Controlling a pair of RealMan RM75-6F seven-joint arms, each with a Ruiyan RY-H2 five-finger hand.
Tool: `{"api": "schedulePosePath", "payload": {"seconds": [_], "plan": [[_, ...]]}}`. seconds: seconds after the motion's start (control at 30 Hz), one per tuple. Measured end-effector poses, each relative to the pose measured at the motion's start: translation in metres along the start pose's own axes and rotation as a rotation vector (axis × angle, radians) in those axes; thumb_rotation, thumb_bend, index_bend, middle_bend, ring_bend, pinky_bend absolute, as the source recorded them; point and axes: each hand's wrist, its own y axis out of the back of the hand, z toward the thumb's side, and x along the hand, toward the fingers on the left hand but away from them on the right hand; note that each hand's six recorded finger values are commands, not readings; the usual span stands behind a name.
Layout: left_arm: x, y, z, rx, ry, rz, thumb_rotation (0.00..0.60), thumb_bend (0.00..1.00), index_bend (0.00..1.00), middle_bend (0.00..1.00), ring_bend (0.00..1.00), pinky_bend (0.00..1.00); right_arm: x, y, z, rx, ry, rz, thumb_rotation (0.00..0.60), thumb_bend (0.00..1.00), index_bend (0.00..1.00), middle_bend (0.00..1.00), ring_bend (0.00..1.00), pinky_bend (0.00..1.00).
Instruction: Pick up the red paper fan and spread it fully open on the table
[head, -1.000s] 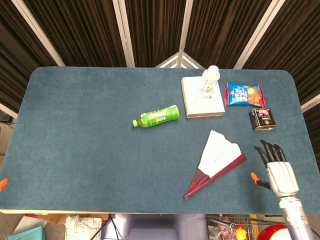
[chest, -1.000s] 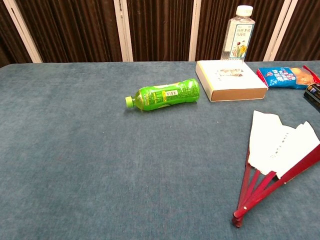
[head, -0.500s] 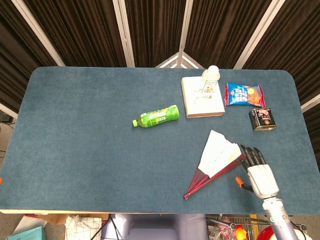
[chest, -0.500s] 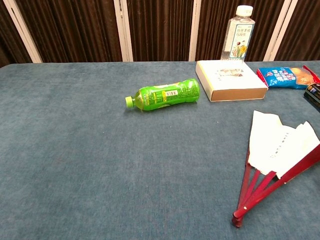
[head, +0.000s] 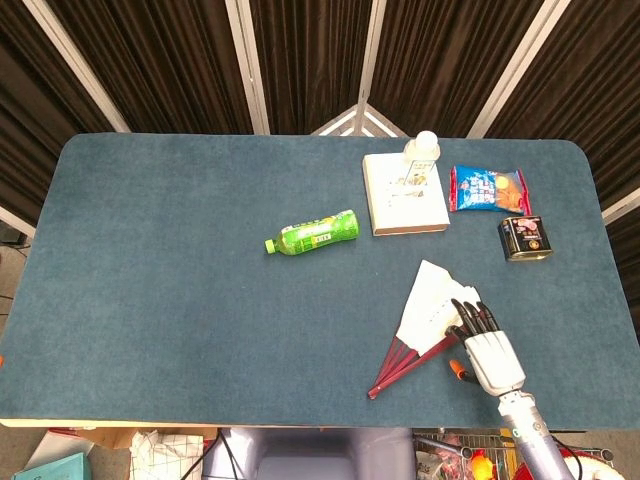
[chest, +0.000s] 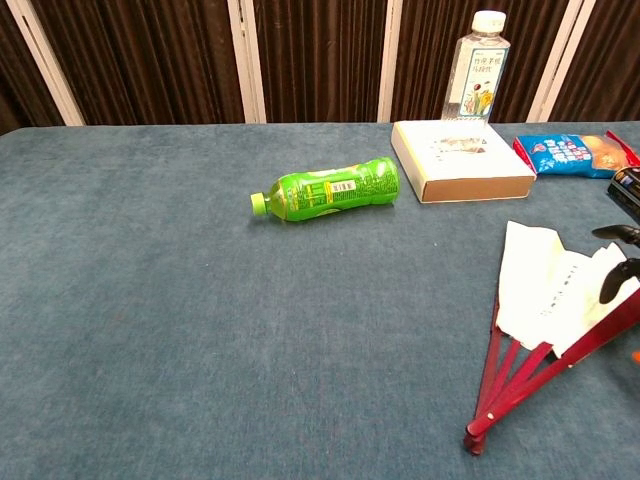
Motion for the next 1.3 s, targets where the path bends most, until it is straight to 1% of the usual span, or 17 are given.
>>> {"api": "schedulePosePath", "payload": {"seconds": [0.27,0.47,0.77,1.07,1.3], "plan": [[0.0,-0.001,0.001,0.009,0.001,-0.001,0.6,0.08,0.09,0.0,0.0,0.0,-0.009,-0.017,0.003,0.01,0.014,0.028,0.6,0.28,0.41,0.05,0.07,0.08],[0.001,-0.002,0.001,0.014,0.004,-0.001,0.6,0.08,0.09,0.0,0.0,0.0,-0.013,-0.024,0.006,0.01,0.023,0.038,0.6,0.28,0.42,0.05,0.07,0.08],[0.001,-0.003,0.002,0.022,0.003,-0.001,0.6,0.08,0.09,0.0,0.0,0.0,-0.023,-0.029,0.011,0.005,0.038,0.034,0.6,0.28,0.45,0.05,0.07,0.08],[0.001,-0.004,0.003,0.028,0.003,-0.001,0.6,0.08,0.09,0.0,0.0,0.0,-0.035,-0.028,0.014,-0.014,0.045,0.022,0.6,0.28,0.51,0.05,0.09,0.08],[0.0,-0.003,0.003,0.028,0.003,0.002,0.6,0.08,0.09,0.0,0.0,0.0,-0.042,-0.028,0.016,-0.033,0.054,0.02,0.6,0.33,0.55,0.05,0.1,0.09]]}}
